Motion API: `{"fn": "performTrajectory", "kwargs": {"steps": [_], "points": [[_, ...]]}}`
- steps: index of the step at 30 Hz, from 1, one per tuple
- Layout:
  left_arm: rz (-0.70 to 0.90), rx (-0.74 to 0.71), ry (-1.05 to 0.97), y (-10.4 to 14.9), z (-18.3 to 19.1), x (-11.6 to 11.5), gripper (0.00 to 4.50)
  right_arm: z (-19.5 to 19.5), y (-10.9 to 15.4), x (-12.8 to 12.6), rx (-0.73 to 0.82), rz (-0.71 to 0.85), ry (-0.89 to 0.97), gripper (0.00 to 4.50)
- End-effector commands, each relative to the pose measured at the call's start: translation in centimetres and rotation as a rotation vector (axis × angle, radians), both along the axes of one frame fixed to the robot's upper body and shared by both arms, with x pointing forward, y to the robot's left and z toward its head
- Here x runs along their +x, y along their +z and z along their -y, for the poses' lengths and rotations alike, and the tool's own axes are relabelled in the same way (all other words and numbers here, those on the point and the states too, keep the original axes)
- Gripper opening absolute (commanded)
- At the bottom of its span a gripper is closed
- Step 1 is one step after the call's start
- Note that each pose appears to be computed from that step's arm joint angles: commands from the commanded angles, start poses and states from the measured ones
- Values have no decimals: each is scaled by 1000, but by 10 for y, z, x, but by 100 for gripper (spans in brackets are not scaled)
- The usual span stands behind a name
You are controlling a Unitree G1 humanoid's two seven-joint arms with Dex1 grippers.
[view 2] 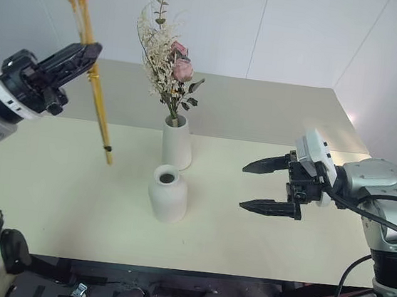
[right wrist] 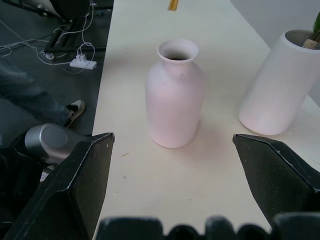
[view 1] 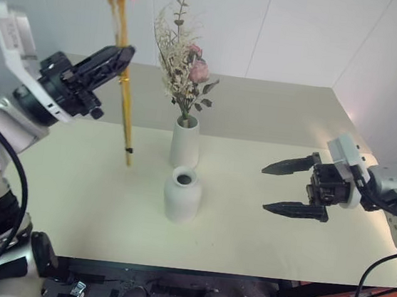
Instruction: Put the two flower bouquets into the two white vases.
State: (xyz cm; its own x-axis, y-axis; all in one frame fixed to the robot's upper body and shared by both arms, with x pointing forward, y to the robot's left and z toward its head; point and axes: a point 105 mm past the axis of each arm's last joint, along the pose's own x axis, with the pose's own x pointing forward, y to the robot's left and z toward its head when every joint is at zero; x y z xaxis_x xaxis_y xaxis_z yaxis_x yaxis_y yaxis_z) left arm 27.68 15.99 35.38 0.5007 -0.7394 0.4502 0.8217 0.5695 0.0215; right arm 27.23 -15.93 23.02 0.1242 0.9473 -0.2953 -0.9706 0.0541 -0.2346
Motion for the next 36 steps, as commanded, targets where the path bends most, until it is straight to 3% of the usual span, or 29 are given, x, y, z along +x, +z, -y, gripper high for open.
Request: {"fn": "performTrajectory", "kwargs": {"steps": [1,5,10,21,25,31,36], "points": [[82,-34,-107,16,21,-3,4,1,16,-4,23,60,2,450],[86,-39,-202,14,43,1,4,2,16,-6,26,66,-9,450],[41,0,-279,-8,64,6,4,3,16,-10,30,67,-24,450],[-25,106,-305,-42,79,10,4,4,15,-13,35,59,-36,450],[-67,137,-290,-56,75,11,94,4,14,-13,34,57,-39,450],[-126,179,-257,-75,61,-1,291,5,14,-12,30,52,-39,450],[-176,306,-93,-106,28,-19,447,5,10,-12,27,40,-40,450]]}}
